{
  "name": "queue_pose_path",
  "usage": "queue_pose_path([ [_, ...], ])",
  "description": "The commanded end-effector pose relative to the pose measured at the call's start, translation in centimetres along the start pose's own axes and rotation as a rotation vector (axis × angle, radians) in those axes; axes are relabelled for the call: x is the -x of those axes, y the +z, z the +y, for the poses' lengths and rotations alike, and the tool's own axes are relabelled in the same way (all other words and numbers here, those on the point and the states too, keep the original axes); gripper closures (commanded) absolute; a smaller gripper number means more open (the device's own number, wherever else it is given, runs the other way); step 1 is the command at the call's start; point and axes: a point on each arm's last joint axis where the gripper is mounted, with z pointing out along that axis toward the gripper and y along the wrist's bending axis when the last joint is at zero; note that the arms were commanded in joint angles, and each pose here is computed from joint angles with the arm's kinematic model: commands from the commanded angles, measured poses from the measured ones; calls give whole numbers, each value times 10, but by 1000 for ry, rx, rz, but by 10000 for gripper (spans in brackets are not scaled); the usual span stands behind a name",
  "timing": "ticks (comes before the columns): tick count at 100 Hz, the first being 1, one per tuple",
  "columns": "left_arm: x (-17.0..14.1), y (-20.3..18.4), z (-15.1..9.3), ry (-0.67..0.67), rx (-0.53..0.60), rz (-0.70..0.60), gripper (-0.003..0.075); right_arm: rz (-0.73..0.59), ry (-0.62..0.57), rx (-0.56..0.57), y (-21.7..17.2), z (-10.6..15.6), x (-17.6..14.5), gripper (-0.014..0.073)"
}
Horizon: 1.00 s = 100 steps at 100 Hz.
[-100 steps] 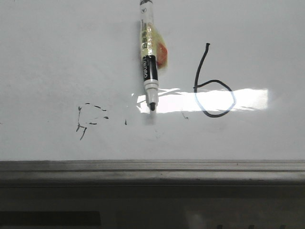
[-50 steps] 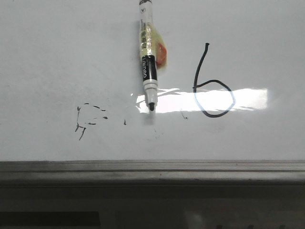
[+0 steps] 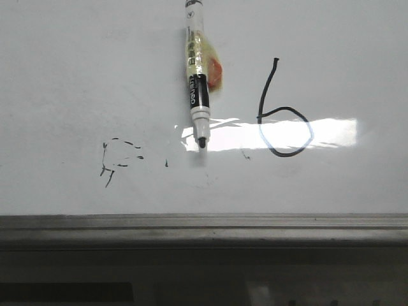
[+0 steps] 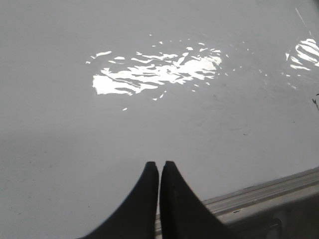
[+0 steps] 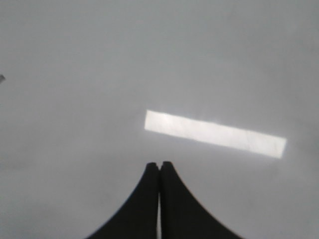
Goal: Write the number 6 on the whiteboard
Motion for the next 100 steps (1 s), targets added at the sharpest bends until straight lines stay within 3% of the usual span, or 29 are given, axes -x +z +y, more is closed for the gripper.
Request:
queue_pose_path([
  [1, 0, 0, 1, -12, 10, -79, 741, -28, 11, -40, 0, -2, -1, 659],
  [29, 0, 0, 1, -12, 10, -79, 741, 29, 43, -87, -11, -4, -11, 659],
  [60, 0, 0, 1, -15, 9, -79, 741, 218, 51, -93, -12, -4, -28, 659],
  [100, 0, 0, 1, -15, 9, -79, 741, 220, 51, -94, -12, -4, -28, 659],
])
